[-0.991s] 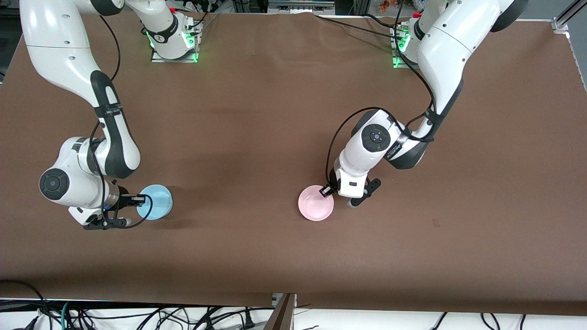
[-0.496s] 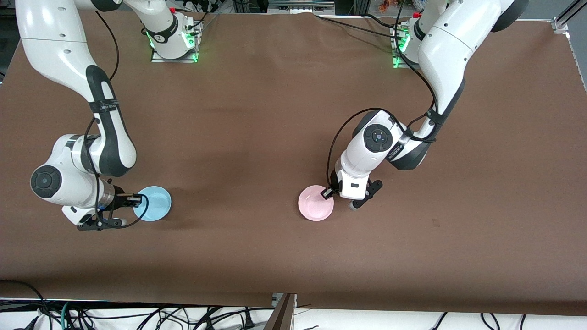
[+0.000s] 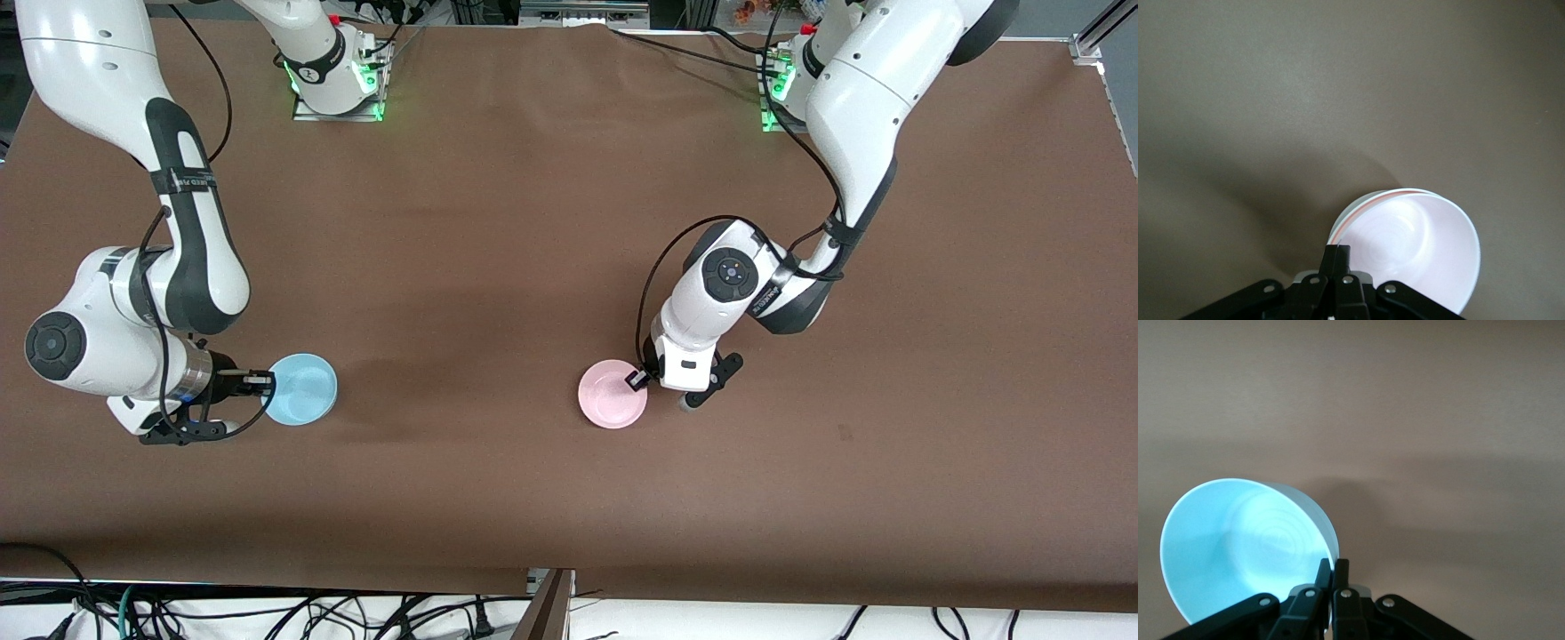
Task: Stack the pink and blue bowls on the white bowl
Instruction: 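Open the left gripper and withdraw while the right gripper carries the blue bowl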
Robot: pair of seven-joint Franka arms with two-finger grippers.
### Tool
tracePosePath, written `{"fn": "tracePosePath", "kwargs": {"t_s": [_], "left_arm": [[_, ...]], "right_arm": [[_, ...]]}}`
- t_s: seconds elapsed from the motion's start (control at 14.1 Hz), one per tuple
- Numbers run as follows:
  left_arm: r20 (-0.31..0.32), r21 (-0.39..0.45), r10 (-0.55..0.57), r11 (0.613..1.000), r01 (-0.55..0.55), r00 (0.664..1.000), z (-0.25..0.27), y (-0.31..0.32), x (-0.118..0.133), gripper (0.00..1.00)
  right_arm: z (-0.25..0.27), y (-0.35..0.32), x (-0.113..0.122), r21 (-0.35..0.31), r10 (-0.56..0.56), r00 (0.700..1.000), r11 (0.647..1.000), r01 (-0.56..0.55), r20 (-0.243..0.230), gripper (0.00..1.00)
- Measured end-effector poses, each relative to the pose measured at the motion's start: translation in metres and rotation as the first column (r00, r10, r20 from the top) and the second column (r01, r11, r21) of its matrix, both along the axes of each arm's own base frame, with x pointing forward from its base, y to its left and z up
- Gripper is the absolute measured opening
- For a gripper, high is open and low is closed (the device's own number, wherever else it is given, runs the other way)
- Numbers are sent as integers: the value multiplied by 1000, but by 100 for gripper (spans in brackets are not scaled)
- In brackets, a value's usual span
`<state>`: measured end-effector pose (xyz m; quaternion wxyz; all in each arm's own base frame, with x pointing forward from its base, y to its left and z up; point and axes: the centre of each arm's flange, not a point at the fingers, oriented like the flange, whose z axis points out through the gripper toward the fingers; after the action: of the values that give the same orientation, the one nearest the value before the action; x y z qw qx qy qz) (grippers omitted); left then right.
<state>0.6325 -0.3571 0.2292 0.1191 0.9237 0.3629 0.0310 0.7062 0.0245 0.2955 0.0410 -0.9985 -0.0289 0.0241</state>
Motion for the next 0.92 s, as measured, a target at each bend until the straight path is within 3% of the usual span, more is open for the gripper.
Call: {"fn": "tracePosePath", "kwargs": {"t_s": [0.35, 0.71, 0.92], "left_arm": [[12, -2, 11, 1000, -11, 1000, 0, -4, 1, 1], [65, -27, 49, 998, -48, 997, 34, 2, 26, 1], [30, 14, 70, 997, -71, 997, 53, 16, 39, 1]], "right_arm": [[16, 31, -4, 3, -33, 999, 999, 33, -12, 3], [24, 49, -7, 2, -72, 997, 997, 72, -23, 3], [27, 76, -11, -2, -131, 991, 991, 131, -29, 3]]}}
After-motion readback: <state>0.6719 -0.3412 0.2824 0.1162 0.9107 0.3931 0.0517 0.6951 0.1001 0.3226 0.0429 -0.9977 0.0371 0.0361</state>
